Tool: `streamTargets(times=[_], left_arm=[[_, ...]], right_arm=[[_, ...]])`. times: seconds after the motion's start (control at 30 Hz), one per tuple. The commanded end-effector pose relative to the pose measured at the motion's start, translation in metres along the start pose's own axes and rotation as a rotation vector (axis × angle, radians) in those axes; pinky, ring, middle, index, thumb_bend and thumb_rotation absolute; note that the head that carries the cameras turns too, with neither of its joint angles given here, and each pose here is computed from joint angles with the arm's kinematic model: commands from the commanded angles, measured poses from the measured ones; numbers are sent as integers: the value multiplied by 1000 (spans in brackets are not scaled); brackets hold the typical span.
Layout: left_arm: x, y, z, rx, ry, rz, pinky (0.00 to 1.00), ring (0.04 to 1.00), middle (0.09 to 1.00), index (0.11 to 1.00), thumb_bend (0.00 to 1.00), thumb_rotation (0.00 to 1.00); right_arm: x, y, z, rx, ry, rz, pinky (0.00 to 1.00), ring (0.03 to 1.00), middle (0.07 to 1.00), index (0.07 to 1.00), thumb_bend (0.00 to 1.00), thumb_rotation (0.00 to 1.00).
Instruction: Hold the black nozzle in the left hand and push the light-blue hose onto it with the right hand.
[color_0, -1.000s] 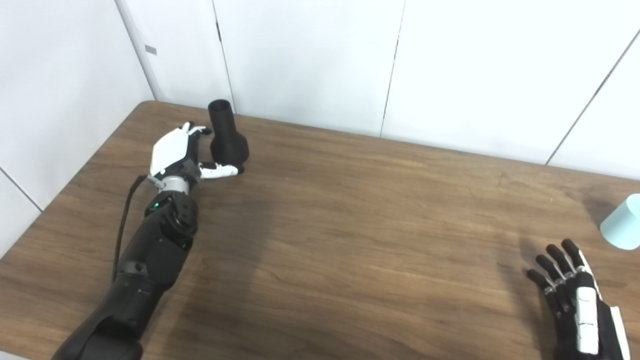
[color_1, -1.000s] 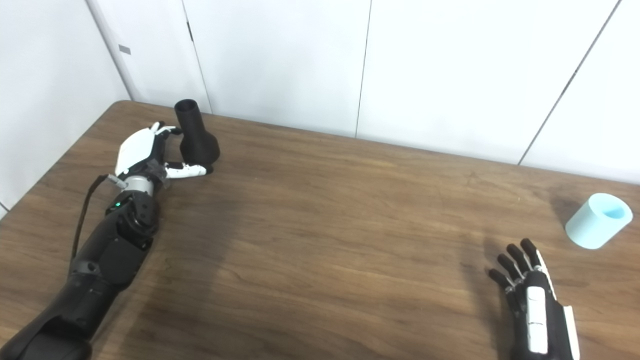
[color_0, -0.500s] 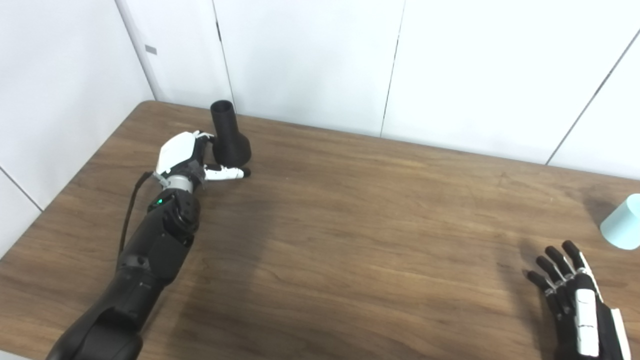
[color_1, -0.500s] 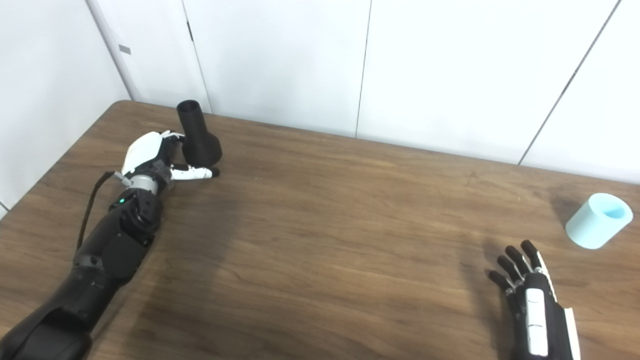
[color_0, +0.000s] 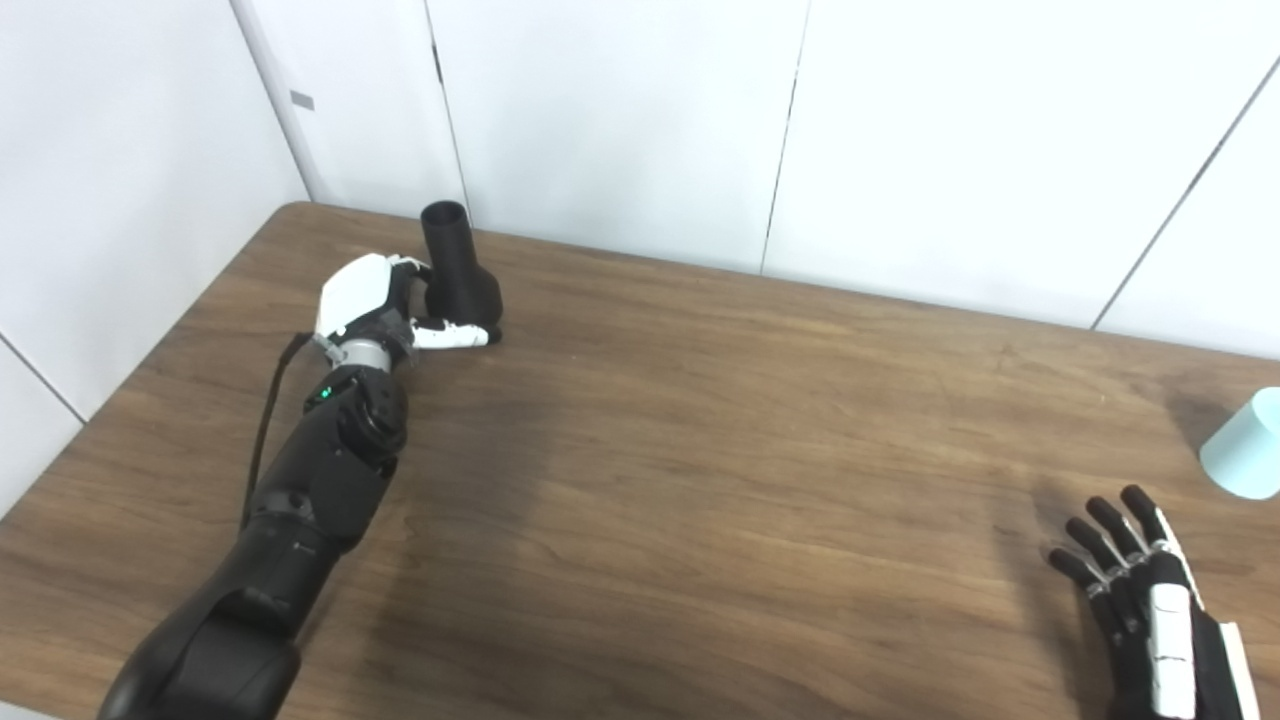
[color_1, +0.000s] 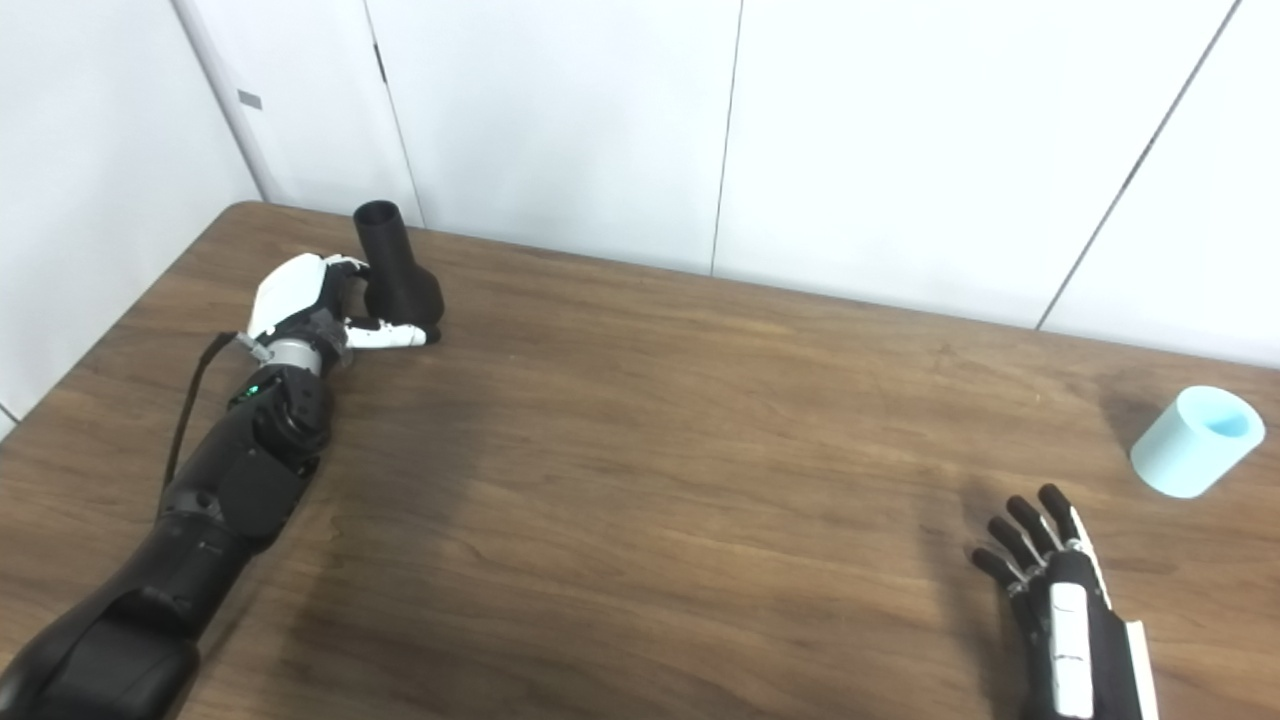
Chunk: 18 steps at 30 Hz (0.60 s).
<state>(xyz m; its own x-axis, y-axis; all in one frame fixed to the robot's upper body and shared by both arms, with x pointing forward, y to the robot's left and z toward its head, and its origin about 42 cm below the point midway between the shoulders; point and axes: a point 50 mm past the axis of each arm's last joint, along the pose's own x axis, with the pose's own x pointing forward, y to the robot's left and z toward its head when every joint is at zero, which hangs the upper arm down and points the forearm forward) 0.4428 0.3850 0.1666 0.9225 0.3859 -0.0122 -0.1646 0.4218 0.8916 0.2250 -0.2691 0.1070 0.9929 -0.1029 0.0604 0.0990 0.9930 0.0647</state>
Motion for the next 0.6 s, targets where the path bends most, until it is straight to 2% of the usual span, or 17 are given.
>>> streamTargets(times=[0.0,0.57], left_arm=[[13,21,16,-12,-40,62,1000,990,907,738,1000,315],[14,21,23,-14,-64,66,1000,984,905,759,1000,278]], right_arm=[[-11,0,-9,-3,57,-15,757,843,870,914,372,890],[-11,1,-10,-21,57,-12,724,807,838,900,379,861]])
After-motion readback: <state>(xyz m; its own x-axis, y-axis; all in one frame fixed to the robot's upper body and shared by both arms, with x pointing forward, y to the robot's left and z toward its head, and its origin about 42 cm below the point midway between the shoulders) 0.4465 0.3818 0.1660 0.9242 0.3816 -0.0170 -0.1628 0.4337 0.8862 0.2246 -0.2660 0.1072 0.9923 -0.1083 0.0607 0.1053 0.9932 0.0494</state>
